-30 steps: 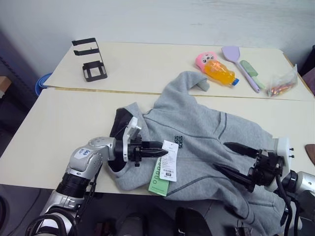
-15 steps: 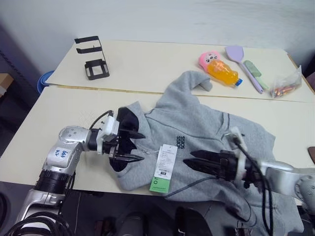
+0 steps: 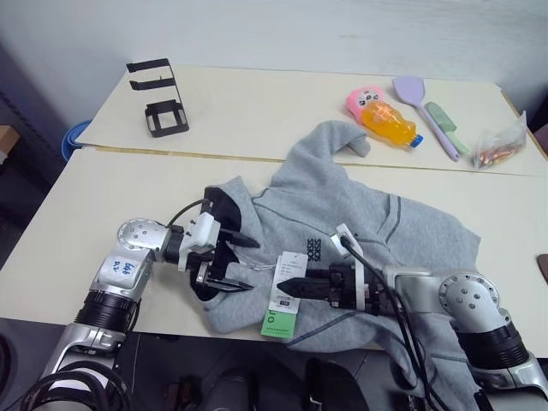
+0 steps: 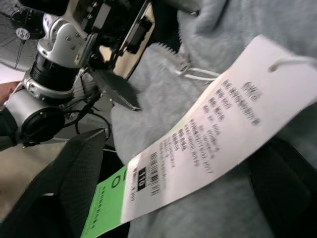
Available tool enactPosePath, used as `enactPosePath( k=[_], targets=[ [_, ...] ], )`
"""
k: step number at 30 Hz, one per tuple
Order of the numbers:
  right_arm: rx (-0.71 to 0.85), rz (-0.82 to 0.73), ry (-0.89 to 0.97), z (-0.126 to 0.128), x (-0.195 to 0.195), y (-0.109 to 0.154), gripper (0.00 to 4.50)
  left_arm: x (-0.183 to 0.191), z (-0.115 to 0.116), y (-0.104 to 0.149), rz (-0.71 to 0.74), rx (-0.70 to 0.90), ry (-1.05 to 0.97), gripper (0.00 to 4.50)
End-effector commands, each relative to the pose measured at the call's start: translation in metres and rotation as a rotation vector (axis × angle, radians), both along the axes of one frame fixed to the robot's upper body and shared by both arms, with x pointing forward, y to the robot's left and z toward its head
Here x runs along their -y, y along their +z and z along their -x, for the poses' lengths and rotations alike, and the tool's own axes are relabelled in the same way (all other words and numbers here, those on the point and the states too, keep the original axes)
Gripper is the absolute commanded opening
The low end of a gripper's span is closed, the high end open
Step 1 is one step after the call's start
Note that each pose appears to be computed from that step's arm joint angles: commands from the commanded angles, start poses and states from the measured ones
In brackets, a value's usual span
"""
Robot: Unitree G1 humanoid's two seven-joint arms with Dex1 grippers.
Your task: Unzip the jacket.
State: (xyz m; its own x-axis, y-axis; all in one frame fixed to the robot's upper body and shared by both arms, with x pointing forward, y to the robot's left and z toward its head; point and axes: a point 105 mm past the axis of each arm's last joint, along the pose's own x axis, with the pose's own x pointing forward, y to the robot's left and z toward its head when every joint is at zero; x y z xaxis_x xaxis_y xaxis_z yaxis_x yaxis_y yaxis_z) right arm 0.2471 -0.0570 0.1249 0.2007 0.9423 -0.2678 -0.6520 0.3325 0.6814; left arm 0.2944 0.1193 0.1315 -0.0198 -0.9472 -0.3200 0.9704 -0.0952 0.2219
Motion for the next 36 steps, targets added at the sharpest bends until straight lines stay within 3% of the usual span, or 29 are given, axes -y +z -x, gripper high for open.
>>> enactPosePath(
  k=[1,11,17,20,25,30,36],
  targets=[
    [0.001,0.0,0.033,0.001,-0.007,-0.002,3.28,0.001,-0.007,-0.013,-0.044,0.026,0.064,4.5],
    [0.105,-0.149,-0.069,-0.016,-0.003,0.025,0.02,-0.005,-0.017,-0.04,-0.154,-0.025,0.177,4.5],
    [0.283,-0.201,-0.261,-0.034,0.029,0.051,0.02,-0.008,-0.013,-0.049,-0.193,-0.083,0.193,4.5],
    [0.469,-0.112,-0.374,-0.042,0.055,0.059,0.02,-0.008,-0.011,-0.049,-0.19,-0.098,0.196,4.5],
    [0.722,0.095,-0.38,-0.033,0.081,0.055,0.02,-0.01,-0.009,-0.055,-0.2,-0.12,0.217,4.5],
    [1.038,0.321,-0.422,-0.03,0.118,0.068,0.02,-0.013,-0.006,-0.063,-0.22,-0.143,0.243,4.5],
    [1.102,0.39,-0.523,-0.017,0.168,0.079,0.02,-0.014,-0.002,-0.069,-0.233,-0.164,0.246,4.5]
  ],
)
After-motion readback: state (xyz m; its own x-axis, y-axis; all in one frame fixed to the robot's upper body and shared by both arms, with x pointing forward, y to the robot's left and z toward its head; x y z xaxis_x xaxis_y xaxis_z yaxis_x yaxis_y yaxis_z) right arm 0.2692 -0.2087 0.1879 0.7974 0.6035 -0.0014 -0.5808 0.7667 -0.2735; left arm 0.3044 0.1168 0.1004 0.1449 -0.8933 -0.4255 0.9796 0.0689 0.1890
